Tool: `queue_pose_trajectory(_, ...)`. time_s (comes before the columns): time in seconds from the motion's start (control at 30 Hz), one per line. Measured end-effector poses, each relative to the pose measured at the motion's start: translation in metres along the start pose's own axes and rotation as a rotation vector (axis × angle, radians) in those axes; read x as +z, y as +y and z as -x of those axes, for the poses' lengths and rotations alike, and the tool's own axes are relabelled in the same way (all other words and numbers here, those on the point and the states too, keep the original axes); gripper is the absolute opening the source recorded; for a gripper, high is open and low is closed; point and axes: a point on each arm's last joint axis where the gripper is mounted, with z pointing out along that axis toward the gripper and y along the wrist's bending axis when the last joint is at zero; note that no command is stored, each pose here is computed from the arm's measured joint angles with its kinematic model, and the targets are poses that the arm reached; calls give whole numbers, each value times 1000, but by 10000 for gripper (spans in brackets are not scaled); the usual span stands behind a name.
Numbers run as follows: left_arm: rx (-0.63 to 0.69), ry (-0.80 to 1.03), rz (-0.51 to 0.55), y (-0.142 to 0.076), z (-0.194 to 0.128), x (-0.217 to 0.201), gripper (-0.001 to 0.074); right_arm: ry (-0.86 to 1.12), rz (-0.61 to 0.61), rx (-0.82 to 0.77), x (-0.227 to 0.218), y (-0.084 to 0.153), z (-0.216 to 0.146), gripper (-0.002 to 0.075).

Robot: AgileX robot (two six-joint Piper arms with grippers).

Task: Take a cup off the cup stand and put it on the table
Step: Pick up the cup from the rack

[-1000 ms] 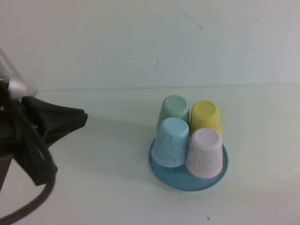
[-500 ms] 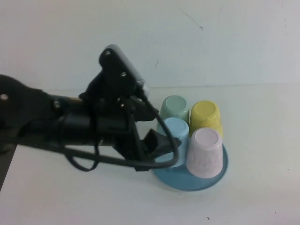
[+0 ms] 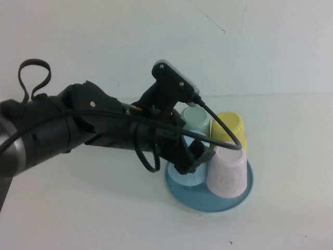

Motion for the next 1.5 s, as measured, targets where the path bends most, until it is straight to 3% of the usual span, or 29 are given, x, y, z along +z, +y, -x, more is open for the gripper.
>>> queue_pose_trajectory(0.23, -28, -51, 84, 9, 5, 3, 694, 0, 0, 0, 0, 0, 0, -3)
queue_pose_trajectory(1.03, -136, 53, 79, 22, -23, 49, 690, 0, 0, 0, 0, 0, 0, -3)
queue_pose_trajectory(1.1, -139, 59, 73, 21, -24, 50, 661, 0, 0, 0, 0, 0, 0, -3)
queue_pose_trajectory(1.2, -141, 62, 70, 21, -25, 51, 550, 0, 0, 0, 0, 0, 0, -3)
queue_pose_trajectory(1.5, -135, 41, 73, 20, -19, 44, 545, 0, 0, 0, 0, 0, 0, -3)
